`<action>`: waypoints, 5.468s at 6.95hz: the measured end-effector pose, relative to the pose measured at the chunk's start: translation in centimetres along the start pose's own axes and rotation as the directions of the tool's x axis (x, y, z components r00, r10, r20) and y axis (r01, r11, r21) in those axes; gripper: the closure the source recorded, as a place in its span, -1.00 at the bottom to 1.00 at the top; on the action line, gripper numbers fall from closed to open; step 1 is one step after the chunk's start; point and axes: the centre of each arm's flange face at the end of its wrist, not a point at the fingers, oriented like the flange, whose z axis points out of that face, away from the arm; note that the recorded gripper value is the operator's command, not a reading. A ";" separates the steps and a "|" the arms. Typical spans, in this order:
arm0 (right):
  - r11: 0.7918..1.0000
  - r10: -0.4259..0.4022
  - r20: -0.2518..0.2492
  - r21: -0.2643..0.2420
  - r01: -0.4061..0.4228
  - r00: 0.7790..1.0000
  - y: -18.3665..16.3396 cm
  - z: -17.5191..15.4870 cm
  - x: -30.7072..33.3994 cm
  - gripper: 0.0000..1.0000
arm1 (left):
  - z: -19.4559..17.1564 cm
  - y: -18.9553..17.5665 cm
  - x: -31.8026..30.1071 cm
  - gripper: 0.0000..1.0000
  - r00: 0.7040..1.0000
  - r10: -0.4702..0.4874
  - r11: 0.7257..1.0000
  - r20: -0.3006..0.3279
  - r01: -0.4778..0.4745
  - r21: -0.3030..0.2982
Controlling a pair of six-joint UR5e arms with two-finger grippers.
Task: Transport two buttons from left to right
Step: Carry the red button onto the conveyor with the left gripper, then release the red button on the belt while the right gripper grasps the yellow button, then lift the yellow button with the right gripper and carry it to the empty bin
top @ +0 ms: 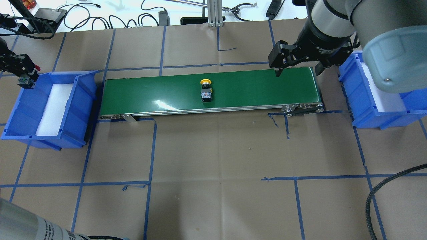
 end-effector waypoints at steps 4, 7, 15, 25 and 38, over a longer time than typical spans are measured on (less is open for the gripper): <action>1.000 0.000 -0.002 -0.006 0.000 1.000 0.0 0.2 0.1 -1.00 | -0.7 -2.0 10.7 0.80 0.998 -0.057 0.998 0.001 0.057 -0.008; 1.000 0.000 -0.001 -0.008 0.000 1.000 0.0 0.3 0.1 -1.00 | -0.5 -1.9 19.7 0.79 0.993 -0.119 0.993 0.002 0.119 -0.014; 0.998 0.010 -0.003 -0.068 -0.010 1.000 -4.3 8.1 0.0 -1.00 | 10.5 -1.2 23.1 0.77 0.992 -0.126 0.992 0.001 0.126 -0.016; 1.000 0.014 0.000 0.003 -0.014 1.000 -8.9 14.4 -0.1 -1.00 | 10.5 -2.3 22.8 -1.00 0.994 -0.112 0.993 0.013 0.111 0.043; 0.992 0.036 -0.031 -0.122 -0.039 0.999 -11.3 28.1 0.7 0.97 | -7.0 9.7 34.6 -1.00 0.989 -0.147 0.984 0.026 0.149 -0.102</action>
